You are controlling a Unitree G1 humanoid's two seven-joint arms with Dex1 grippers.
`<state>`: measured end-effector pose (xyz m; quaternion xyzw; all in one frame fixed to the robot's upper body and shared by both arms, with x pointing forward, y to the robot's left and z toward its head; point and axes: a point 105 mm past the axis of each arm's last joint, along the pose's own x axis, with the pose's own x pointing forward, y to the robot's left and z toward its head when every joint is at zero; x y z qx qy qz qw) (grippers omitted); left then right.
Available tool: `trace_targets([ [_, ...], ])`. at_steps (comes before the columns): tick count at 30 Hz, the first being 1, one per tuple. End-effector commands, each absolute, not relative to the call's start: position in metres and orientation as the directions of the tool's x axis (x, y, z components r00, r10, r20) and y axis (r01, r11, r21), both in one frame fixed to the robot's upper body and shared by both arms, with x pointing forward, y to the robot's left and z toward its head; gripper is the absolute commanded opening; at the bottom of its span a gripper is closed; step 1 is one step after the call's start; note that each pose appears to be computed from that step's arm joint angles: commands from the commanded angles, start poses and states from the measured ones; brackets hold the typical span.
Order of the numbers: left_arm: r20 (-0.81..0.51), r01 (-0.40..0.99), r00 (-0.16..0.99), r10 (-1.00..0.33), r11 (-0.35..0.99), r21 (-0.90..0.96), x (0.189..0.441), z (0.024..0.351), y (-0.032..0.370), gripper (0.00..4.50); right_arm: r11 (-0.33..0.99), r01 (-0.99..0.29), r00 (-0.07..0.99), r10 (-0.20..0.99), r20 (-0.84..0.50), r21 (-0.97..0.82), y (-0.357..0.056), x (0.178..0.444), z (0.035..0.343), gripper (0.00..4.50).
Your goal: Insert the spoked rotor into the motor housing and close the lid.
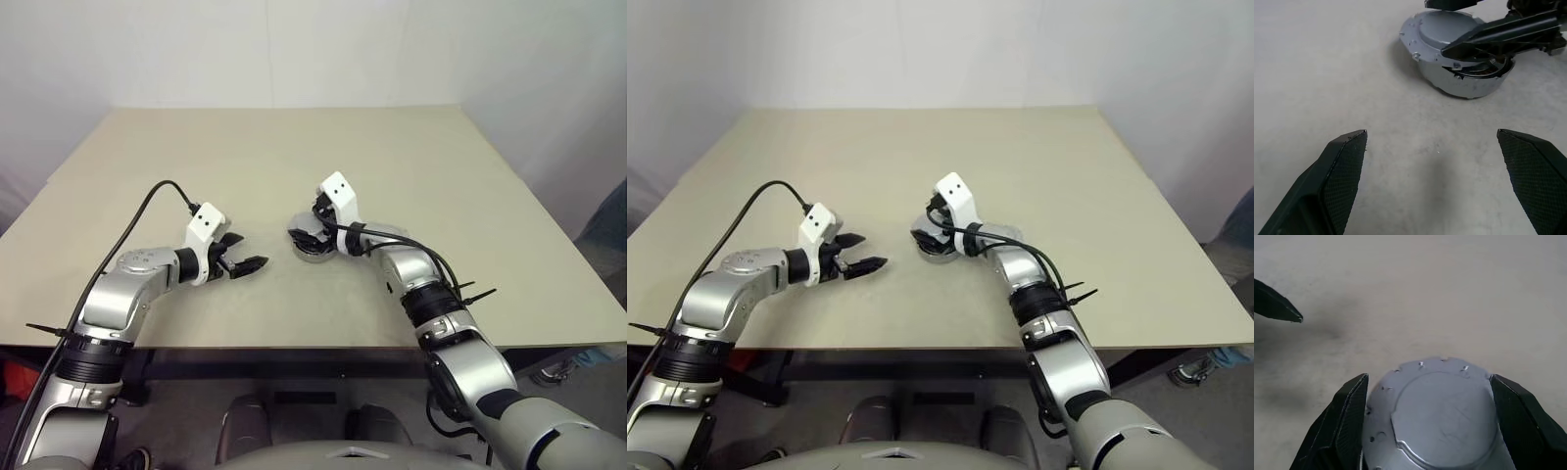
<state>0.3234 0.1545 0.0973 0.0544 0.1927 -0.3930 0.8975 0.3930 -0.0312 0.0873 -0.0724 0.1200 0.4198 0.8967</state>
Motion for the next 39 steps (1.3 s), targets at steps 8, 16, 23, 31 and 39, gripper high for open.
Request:
trace_targets([
  [8,-0.359,0.729,0.631,-0.687,0.684,-0.028,0.323,0.109,0.153,4.50,0.649,-0.759,0.642,0.727,-0.245,-0.062,-0.035,0.401,0.096,4.47],
  [16,-0.361,0.720,0.640,-0.678,0.693,-0.024,0.326,0.110,0.157,4.50,0.620,-0.781,0.617,0.746,-0.250,-0.075,-0.036,0.397,0.097,3.22],
  [23,-0.384,0.712,0.625,-0.679,0.698,-0.077,0.321,0.106,0.165,4.50,0.563,-0.826,0.556,0.801,-0.222,-0.039,-0.035,0.387,0.106,3.21],
  [31,-0.425,0.720,0.592,-0.685,0.686,-0.103,0.310,0.101,0.174,4.50,0.549,-0.835,0.544,0.806,-0.235,-0.049,-0.035,0.384,0.103,3.21],
  [39,-0.428,0.717,0.596,-0.680,0.690,-0.099,0.309,0.102,0.175,4.50,0.499,-0.863,0.499,0.823,-0.271,-0.072,-0.036,0.377,0.095,3.21],
])
